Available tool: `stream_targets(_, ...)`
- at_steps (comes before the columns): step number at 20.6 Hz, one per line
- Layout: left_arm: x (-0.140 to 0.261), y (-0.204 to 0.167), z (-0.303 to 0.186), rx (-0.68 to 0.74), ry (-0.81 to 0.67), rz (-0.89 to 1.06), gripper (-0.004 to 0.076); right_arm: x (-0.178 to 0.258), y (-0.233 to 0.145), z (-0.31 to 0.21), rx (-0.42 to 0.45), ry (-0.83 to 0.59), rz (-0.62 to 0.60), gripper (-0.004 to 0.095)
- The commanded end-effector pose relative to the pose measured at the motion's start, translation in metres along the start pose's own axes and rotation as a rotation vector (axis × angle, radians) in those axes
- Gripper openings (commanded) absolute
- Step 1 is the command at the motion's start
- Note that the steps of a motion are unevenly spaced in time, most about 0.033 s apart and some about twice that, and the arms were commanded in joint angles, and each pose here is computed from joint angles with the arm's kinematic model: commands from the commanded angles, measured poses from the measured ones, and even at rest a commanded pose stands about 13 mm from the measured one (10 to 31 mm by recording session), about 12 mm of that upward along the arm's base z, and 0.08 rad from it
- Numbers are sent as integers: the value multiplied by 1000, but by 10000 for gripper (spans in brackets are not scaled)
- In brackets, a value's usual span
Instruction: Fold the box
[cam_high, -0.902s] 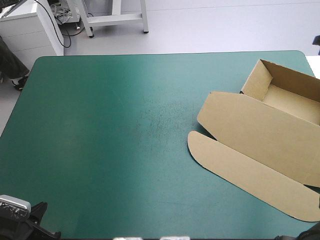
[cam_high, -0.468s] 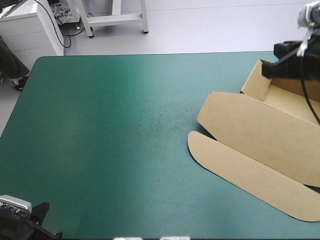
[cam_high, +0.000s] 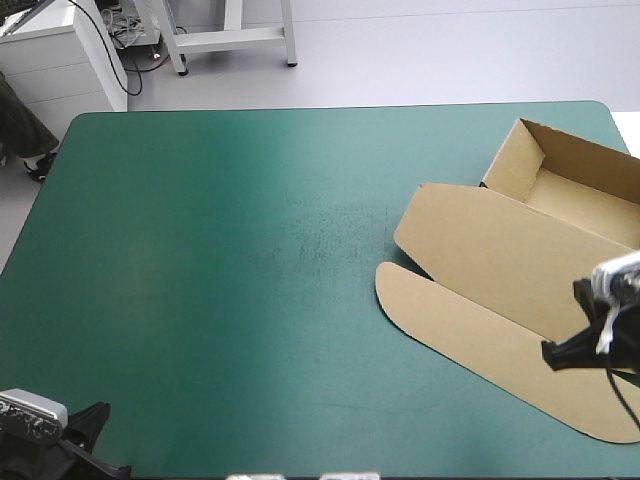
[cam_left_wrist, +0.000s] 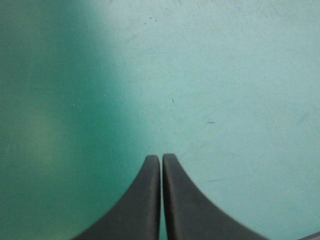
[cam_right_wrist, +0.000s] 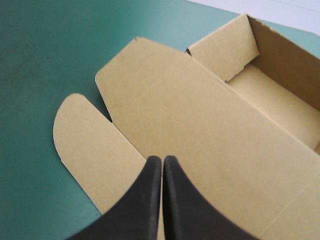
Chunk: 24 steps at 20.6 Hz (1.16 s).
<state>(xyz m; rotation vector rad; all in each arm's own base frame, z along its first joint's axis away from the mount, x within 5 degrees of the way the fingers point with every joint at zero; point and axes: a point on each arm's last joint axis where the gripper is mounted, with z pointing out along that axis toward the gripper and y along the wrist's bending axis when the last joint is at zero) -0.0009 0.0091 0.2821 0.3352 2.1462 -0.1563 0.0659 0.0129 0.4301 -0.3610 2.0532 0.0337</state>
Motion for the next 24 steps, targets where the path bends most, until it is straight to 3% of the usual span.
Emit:
stream_targets(1,-15,-4,-3,48,-112,6,-8,36,4,10,24,-93,-6,-5)
stream_targets(5,-15,-13,4,140,-149,39,-8,92,12,24,21,-120,16,-5)
stream_targets(12,-13,-15,2,161,-179,56,-8,137,19,29,11,-177,43,-5)
stream_targets(24,-5,-16,5,169,-106,56,-8,138,20,27,4,-214,51,-5)
